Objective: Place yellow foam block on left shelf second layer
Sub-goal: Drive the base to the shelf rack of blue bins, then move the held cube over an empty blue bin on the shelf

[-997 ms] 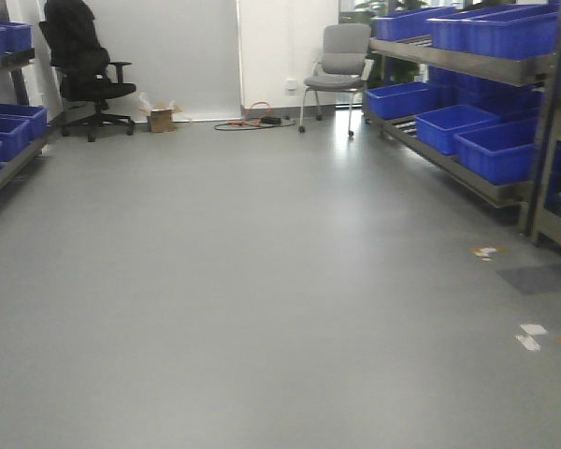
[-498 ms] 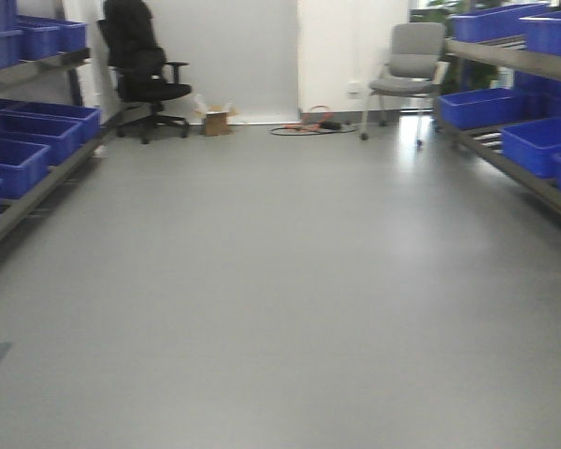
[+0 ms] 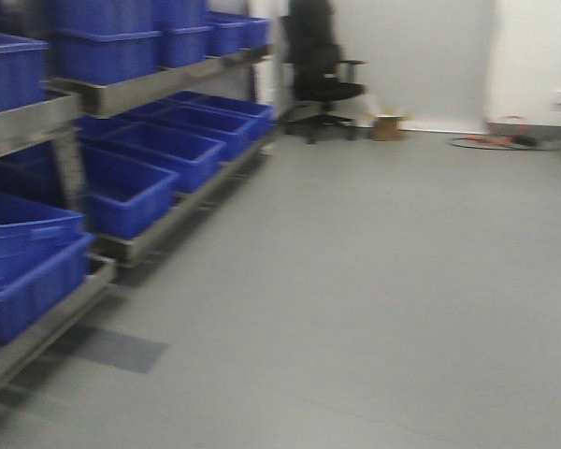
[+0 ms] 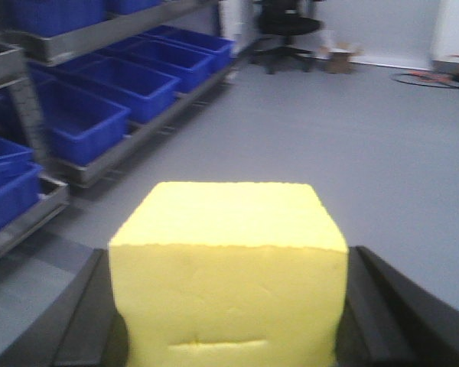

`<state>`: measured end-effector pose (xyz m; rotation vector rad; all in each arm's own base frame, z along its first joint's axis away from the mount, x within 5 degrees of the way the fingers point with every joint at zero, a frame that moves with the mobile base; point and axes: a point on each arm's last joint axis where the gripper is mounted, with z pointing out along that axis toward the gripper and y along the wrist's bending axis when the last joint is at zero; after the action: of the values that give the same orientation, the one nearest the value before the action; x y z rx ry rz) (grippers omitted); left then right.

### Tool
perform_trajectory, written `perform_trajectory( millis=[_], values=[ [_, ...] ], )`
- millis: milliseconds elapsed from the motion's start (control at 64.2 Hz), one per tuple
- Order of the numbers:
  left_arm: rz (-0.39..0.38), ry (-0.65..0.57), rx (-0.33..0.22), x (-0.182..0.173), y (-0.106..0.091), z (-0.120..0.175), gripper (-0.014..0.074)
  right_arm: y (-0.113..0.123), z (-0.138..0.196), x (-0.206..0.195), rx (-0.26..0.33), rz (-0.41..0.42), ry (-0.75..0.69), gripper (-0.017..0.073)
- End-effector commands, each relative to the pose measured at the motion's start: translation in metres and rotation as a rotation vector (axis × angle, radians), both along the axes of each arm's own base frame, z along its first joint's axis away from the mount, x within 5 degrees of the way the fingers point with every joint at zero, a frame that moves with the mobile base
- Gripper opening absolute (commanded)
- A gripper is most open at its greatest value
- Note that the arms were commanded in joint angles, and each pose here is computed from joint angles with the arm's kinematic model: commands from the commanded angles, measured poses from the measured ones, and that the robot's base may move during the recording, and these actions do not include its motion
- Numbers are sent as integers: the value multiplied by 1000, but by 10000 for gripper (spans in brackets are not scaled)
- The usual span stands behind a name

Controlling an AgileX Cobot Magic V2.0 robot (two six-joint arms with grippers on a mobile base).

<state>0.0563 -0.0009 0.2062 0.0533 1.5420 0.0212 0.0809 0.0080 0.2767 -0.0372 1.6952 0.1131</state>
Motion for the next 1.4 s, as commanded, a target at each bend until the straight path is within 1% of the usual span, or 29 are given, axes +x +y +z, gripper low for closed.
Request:
perform_trajectory(
  millis=[0,1386],
  values=[
    [-12,-74,-12,-1,-1,0,136,-1,18,0,-2,-9,-119,464],
    [-12,-74,-12,-1,-1,0,136,-1,18,0,-2,-9,-119,464]
  ],
)
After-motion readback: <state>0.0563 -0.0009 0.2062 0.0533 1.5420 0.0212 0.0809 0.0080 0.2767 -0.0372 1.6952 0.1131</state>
